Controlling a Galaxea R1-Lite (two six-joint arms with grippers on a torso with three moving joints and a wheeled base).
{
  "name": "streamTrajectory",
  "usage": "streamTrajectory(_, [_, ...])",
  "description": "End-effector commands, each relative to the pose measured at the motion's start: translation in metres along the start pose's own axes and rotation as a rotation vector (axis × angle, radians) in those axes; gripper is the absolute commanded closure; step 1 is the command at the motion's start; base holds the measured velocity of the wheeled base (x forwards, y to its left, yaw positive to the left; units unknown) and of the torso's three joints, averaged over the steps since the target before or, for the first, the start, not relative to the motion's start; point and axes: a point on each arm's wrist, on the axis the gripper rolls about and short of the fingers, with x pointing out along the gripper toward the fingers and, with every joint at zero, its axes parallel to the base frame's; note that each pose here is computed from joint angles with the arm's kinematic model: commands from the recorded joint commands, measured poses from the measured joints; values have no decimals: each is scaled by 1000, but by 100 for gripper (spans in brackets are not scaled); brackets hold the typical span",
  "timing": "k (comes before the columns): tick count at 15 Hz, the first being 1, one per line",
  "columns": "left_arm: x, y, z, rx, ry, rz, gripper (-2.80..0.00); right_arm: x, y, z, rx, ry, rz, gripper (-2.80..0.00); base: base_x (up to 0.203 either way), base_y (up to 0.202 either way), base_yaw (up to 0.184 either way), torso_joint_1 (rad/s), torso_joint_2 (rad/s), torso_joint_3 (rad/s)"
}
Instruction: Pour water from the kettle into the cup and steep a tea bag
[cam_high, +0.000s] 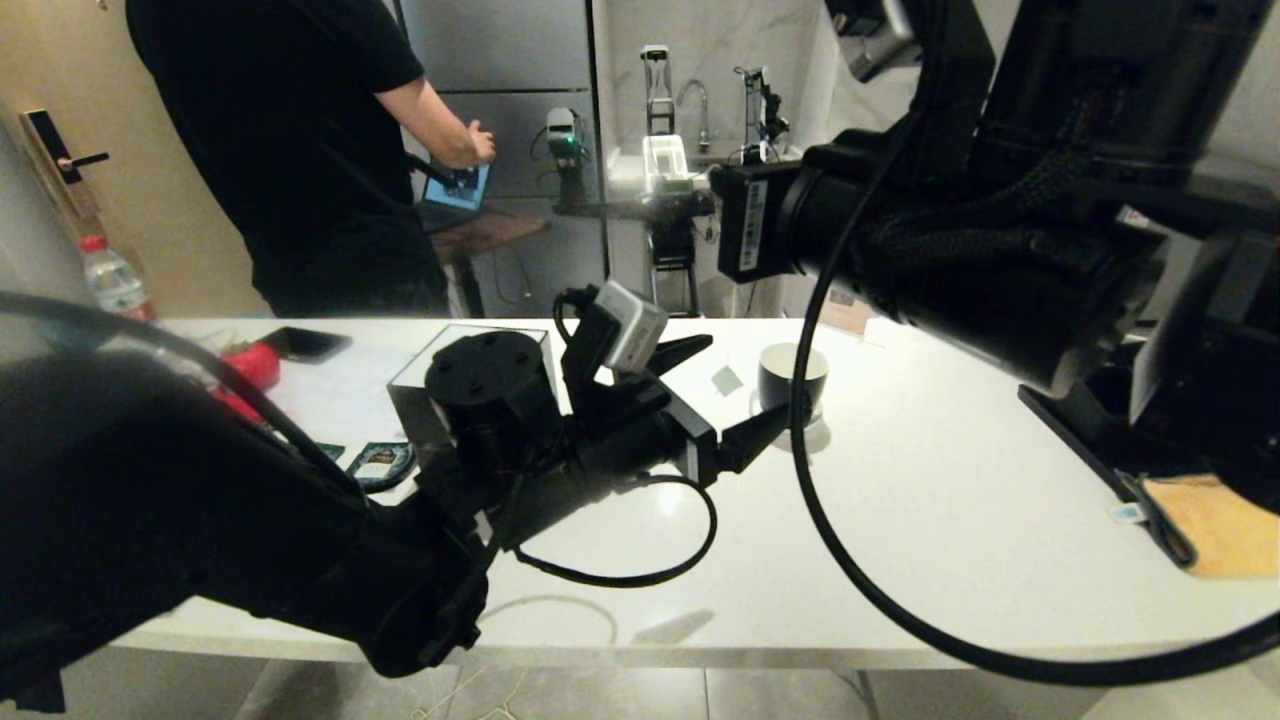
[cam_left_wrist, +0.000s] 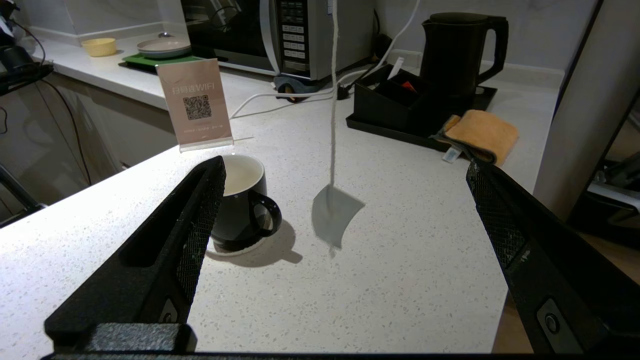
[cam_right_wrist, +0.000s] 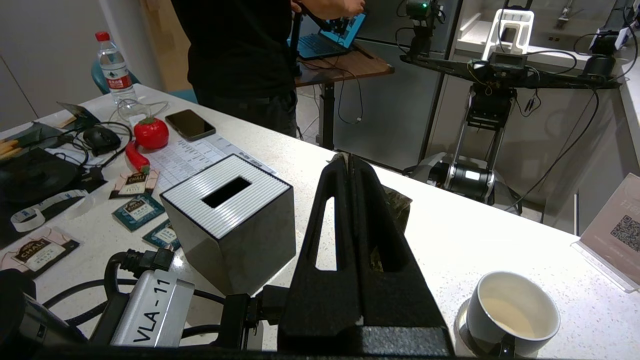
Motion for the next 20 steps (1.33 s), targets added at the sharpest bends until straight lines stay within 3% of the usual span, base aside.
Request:
streamTrajectory(1, [0,0,1,2,-7,-2,-280,0,0,0,1,-3,-1,0,0,0,0,0,0,0])
streamTrajectory(15, [-1,0,-5,0,10,-1,-280,0,0,0,0,-3,-2,0,0,0,0,0,0,0])
streamTrajectory(16, [-1,0,-6,0,14,-1,0,0,0,0,0,-3,-1,0,0,0,0,0,0,0])
streamTrajectory(20, [0,0,-5,-3,-1,-2,0,0,0,0,0,-1,-1,0,0,0,0,0,0,0])
